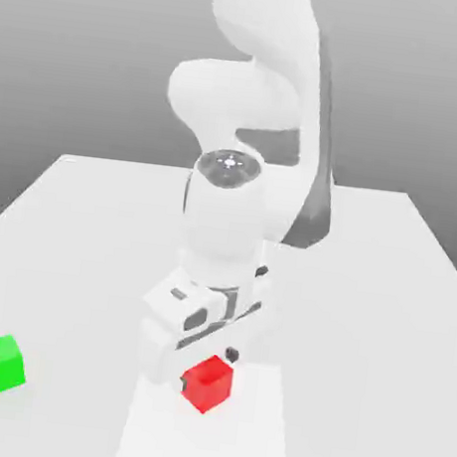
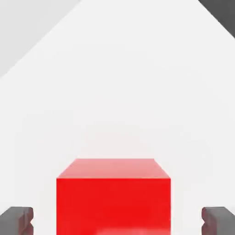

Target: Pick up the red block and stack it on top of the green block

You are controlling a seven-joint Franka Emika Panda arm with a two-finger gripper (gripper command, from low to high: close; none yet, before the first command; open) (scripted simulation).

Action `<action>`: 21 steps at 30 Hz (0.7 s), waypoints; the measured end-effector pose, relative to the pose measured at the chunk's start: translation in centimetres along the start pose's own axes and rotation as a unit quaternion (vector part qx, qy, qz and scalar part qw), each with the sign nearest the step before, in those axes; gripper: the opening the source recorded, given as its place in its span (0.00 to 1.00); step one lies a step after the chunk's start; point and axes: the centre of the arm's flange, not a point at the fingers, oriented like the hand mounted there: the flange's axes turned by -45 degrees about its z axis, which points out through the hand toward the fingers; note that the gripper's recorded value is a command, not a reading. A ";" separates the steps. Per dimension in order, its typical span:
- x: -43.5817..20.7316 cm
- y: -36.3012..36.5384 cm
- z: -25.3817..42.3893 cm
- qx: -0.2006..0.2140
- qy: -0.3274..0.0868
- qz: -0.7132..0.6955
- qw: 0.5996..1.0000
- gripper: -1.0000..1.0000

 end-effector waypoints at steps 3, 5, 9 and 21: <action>0.0 0.0 0.0 0.001 0.000 0.000 1.000 0.00; 0.0 0.0 0.3 0.001 0.000 0.000 1.000 0.00; 0.1 0.1 -2.3 0.001 0.000 0.000 1.000 0.00; -5.8 8.6 -7.6 0.003 0.000 0.280 0.960 0.00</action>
